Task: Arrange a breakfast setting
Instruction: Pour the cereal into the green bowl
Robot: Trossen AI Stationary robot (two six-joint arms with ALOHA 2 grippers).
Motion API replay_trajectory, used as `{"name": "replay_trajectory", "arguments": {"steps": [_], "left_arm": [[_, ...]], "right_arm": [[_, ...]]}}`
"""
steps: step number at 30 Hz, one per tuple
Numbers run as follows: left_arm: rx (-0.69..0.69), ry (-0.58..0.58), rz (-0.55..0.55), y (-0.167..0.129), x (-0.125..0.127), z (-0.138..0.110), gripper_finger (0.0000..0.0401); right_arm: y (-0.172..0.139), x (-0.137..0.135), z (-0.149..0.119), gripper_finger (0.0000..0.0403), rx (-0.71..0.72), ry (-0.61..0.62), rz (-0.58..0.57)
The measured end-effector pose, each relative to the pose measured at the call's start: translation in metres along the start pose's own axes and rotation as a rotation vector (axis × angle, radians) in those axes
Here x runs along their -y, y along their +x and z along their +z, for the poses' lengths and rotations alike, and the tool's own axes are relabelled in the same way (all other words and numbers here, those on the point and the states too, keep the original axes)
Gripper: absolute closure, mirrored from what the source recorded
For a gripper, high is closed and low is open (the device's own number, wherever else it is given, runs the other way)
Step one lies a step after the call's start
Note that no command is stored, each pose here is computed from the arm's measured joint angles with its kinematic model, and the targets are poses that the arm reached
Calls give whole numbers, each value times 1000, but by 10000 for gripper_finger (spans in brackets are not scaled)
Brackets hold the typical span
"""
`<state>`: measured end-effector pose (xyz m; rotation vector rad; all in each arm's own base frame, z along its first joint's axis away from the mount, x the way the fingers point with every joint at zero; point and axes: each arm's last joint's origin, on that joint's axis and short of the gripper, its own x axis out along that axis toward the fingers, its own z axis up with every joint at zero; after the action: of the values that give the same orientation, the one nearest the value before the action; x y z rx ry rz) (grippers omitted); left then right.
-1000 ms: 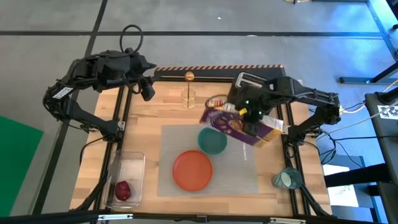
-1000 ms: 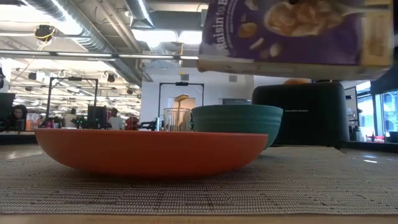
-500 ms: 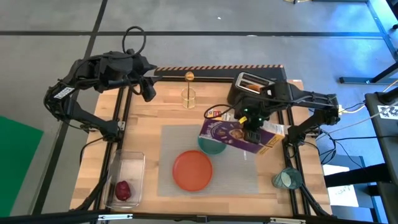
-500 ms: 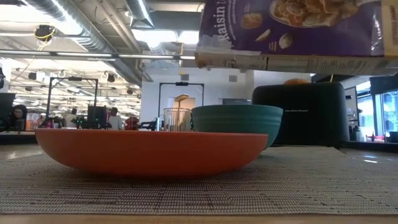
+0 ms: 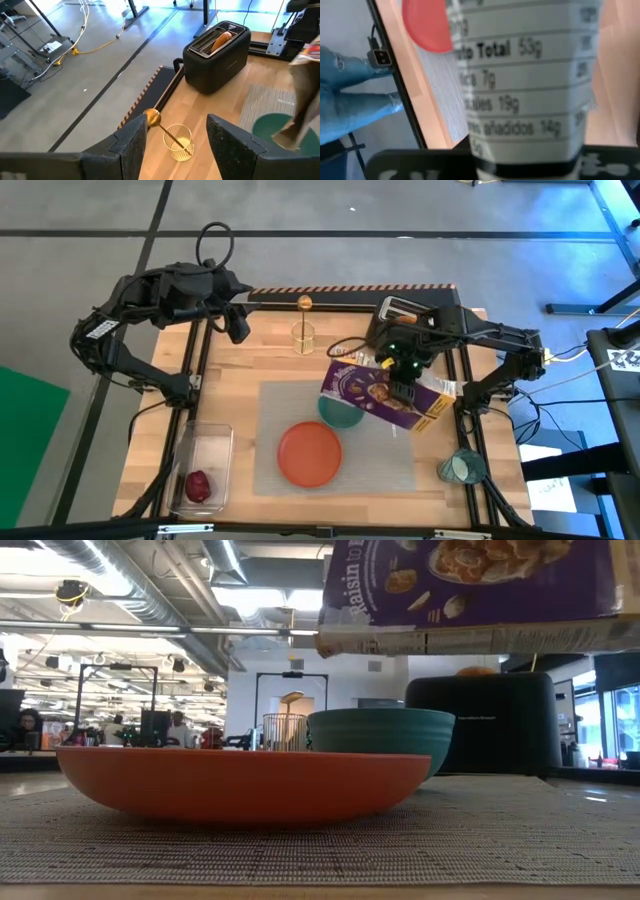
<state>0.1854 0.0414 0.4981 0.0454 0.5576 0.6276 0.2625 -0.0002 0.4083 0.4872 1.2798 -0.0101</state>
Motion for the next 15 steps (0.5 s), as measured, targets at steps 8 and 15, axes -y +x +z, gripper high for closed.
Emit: {"name": "replay_trajectory", "arguments": {"steps": [8,15], "left_arm": [[0,-24,0,0,0,0,202],[0,-26,0,0,0,0,202]], "right_arm": [[13,8,7,395,-78,87,89],[26,14,5,395,-120,85,46]]}}
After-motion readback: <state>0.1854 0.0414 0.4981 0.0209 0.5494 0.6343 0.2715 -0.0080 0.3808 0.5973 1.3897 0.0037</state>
